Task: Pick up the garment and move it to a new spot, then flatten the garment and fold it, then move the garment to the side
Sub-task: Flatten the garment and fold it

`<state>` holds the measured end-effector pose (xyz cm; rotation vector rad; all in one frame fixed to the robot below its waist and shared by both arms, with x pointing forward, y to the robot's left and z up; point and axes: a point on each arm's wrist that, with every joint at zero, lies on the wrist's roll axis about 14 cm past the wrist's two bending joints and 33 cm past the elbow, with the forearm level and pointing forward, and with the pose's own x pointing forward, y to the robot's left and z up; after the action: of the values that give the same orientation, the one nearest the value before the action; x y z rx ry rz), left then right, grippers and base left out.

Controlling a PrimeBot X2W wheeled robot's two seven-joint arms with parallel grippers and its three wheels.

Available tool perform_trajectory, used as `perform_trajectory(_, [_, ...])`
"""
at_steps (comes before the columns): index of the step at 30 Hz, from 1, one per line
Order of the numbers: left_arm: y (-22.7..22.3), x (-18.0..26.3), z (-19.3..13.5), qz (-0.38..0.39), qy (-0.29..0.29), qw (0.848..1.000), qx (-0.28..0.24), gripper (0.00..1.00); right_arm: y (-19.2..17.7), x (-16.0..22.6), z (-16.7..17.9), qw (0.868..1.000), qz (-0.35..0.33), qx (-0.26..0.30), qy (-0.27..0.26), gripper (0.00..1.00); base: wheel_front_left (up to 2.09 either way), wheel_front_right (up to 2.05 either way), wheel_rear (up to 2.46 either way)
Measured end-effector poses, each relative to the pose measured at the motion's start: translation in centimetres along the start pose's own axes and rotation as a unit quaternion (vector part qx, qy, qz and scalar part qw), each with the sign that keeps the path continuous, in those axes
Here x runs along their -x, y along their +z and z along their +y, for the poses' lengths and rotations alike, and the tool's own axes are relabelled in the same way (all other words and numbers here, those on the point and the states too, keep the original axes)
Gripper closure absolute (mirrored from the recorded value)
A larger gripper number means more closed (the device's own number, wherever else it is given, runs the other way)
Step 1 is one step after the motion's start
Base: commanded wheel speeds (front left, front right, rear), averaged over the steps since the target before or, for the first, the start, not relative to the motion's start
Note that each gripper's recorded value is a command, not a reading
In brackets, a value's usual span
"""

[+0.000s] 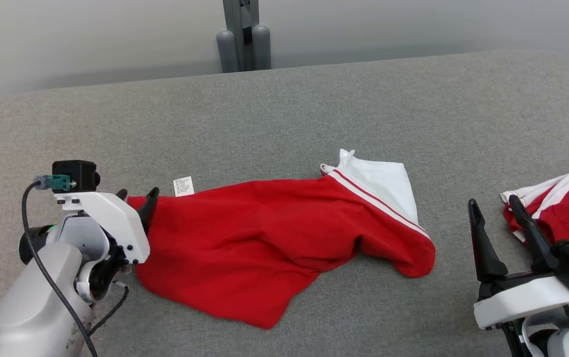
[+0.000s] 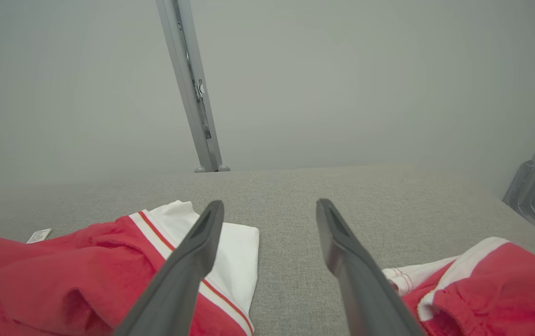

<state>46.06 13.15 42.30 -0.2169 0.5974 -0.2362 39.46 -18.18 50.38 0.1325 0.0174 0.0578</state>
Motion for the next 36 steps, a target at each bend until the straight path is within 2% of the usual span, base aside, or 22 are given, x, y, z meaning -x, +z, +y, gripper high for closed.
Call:
perform_trajectory(1, [-1.2,-1.1,1.4,0.042,0.016,0.999,0.010,0.14,-0.4,-0.2,-0.4,1.000,0.002,-0.002,-0.005,0.00,0.00,0.00,0.00])
perform_trajectory(4, [-2.1,-1.8,2.5,0.071,0.027,0.997,0.022,0.25,-0.6,-0.6,-0.4,1.000,0.004,-0.005,-0.005,0.00,0.00,0.00,0.00])
perform_trajectory(5, [-2.5,-1.9,2.5,0.080,0.026,0.996,0.024,0.40,-0.7,-0.8,-0.3,1.000,0.003,-0.007,-0.004,0.00,0.00,0.00,0.00])
perform_trajectory(6, [-2.8,-2.1,2.4,0.088,0.024,0.995,0.029,0.51,-0.8,-0.9,-0.3,1.000,0.004,-0.007,-0.003,0.00,0.00,0.00,0.00])
perform_trajectory(7, [-3.2,-2.2,2.4,0.096,0.023,0.995,0.034,0.69,-0.9,-0.9,-0.2,1.000,0.005,-0.008,-0.002,0.00,0.00,0.00,0.00])
perform_trajectory(8, [-3.6,-2.3,2.3,0.103,0.021,0.994,0.036,0.93,-1.0,-0.9,-0.2,1.000,0.006,-0.010,-0.003,0.00,0.00,0.00,0.00])
perform_trajectory(9, [-3.9,-2.5,2.3,0.110,0.019,0.993,0.038,1.00,-1.1,-1.0,-0.3,1.000,0.007,-0.013,-0.003,0.00,0.00,0.00,0.00])
perform_trajectory(12, [-4.1,-2.8,2.1,0.114,0.012,0.993,0.036,1.00,-1.1,-1.1,-0.5,1.000,0.005,-0.016,-0.006,0.00,0.00,0.00,0.00])
perform_trajectory(16, [-2.3,-3.2,2.1,0.071,0.008,0.997,0.014,1.00,-1.2,-1.1,-0.8,1.000,0.004,-0.020,-0.011,0.00,0.00,0.00,0.00])
perform_trajectory(17, [-0.5,-2.1,1.3,-0.002,-0.014,1.000,-0.017,1.00,-1.1,-1.2,-0.6,1.000,0.001,-0.022,-0.009,0.00,0.00,0.00,0.00])
perform_trajectory(27, [-8.6,3.7,-0.5,0.010,-0.030,0.999,-0.019,1.00,-1.3,-2.4,1.2,1.000,0.006,-0.020,0.018,0.00,0.00,0.00,0.00])
perform_trajectory(31, [-9.8,5.3,-0.8,0.014,-0.022,1.000,-0.006,1.00,-1.2,-2.9,2.0,0.999,0.008,-0.018,0.030,0.00,0.00,0.00,0.00])
perform_trajectory(36, [-10.7,6.5,0.4,0.012,0.014,1.000,0.007,1.00,-1.1,-3.1,2.4,0.999,0.009,-0.016,0.036,0.00,0.00,0.00,0.00])
